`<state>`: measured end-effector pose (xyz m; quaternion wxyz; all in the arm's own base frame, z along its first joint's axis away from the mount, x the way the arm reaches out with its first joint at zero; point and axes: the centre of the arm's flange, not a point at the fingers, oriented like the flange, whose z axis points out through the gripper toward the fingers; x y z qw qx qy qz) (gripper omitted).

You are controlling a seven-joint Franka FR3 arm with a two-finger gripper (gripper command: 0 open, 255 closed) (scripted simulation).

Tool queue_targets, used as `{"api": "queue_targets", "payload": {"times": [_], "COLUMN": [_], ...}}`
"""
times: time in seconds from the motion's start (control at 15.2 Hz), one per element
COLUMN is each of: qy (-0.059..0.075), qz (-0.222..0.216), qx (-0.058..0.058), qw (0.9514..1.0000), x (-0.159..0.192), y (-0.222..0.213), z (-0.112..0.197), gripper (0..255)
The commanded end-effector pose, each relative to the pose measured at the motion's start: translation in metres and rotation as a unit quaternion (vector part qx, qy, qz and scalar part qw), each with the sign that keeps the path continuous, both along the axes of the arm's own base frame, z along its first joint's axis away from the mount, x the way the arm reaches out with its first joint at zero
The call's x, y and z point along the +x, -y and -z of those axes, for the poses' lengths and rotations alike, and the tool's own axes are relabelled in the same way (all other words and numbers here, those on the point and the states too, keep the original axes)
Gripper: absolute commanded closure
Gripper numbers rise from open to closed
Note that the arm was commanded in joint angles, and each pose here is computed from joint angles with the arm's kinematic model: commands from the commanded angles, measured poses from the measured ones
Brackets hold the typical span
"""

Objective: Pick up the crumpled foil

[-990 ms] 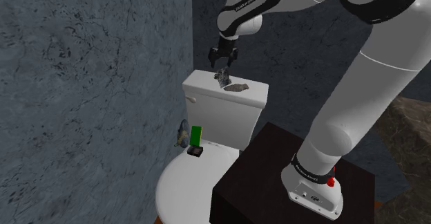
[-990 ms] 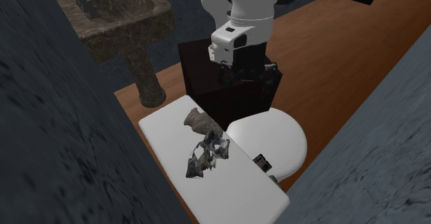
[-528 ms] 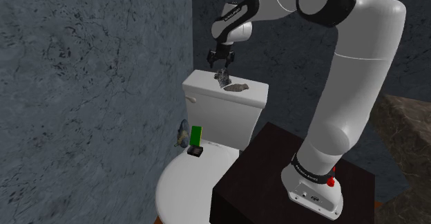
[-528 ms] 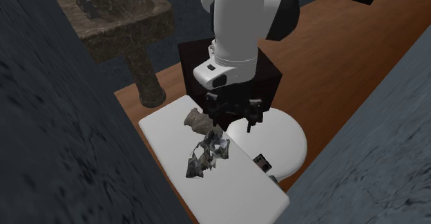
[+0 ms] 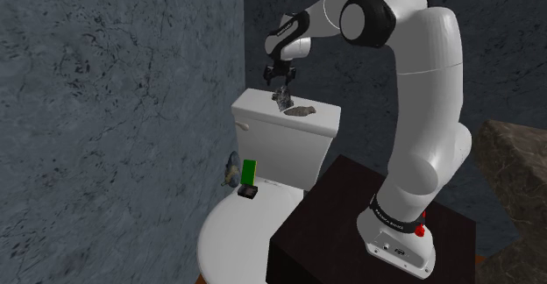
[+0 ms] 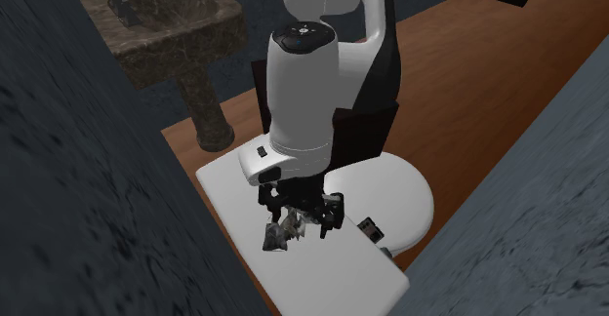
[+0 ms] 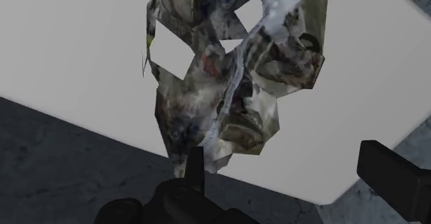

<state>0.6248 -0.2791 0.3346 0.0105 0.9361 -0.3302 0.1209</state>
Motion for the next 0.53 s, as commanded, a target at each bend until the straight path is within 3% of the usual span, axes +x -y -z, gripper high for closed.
{"api": "queue_targets", "payload": {"times": [0.0, 0.46], "qy": [0.002, 0.002], "qz": [0.006, 0.006], "qx": [-0.001, -0.001], "qw": [1.0, 1.0], "x": [0.005, 0.005], "y": [0.009, 0.009], "z": [0.012, 0.047], "gripper": [0, 0]}}
